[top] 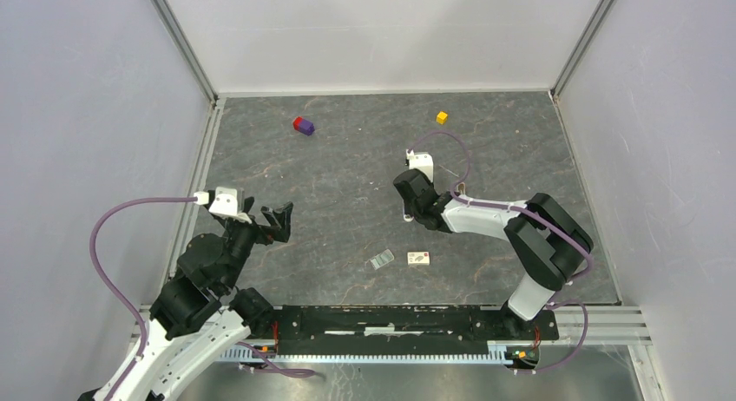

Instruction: Load the staples into the stapler

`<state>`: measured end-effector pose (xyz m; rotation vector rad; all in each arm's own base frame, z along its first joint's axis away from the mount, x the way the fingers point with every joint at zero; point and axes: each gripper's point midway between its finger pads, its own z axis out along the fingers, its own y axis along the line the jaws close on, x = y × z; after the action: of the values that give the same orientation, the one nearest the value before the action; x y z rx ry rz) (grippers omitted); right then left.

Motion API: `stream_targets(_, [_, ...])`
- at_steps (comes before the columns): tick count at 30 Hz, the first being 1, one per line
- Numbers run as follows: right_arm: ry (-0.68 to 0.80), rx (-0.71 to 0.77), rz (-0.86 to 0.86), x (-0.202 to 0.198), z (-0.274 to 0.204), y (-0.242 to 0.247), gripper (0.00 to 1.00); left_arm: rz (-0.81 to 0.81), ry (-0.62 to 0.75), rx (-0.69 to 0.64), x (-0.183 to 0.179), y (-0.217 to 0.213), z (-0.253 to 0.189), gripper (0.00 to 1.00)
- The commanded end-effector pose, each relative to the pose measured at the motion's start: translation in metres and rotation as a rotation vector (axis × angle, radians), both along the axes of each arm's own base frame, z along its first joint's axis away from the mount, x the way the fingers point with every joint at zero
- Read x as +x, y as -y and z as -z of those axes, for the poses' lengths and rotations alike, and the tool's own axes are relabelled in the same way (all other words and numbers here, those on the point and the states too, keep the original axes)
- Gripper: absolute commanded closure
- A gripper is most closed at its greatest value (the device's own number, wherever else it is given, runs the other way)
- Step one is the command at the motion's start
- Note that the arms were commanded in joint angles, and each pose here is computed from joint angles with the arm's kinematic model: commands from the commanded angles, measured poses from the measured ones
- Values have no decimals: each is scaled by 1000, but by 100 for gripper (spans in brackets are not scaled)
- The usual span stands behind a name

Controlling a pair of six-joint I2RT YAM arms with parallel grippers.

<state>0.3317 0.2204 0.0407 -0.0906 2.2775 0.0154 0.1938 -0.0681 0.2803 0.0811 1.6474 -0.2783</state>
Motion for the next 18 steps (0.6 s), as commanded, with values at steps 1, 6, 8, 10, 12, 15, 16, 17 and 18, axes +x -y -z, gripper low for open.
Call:
stream_targets(1, [11,18,1,2,-1,-1,63,-10,41,11,3,-2,-11,0])
stream_targets(6, [9,30,-5,1,-1,-2,64,-9,41,14,3,-2,-10,0])
stream_targets(8, [8,29,-5,1,-3,-2,64,-9,40,15,3,-2,-10,0])
stream_targets(10, [12,40,-15,1,-8,-5,64,-10,38,17,4,-1,-9,0])
stream_targets(12, [20,37,-27,2,-20,-5,63,-11,24,11,6,1,-6,0])
stream_targets(15, [36,53,-49,1,-33,-3,61,8,-59,-12,13,16,2,0])
stream_targets(16, [40,73,-63,1,-36,-3,60,18,-102,-17,16,23,8,0])
stream_targets(17, [43,86,-79,0,-37,-2,59,38,-142,-15,20,33,12,0])
stream_targets(18, [48,92,-99,0,-37,0,58,74,-184,-13,23,46,17,0])
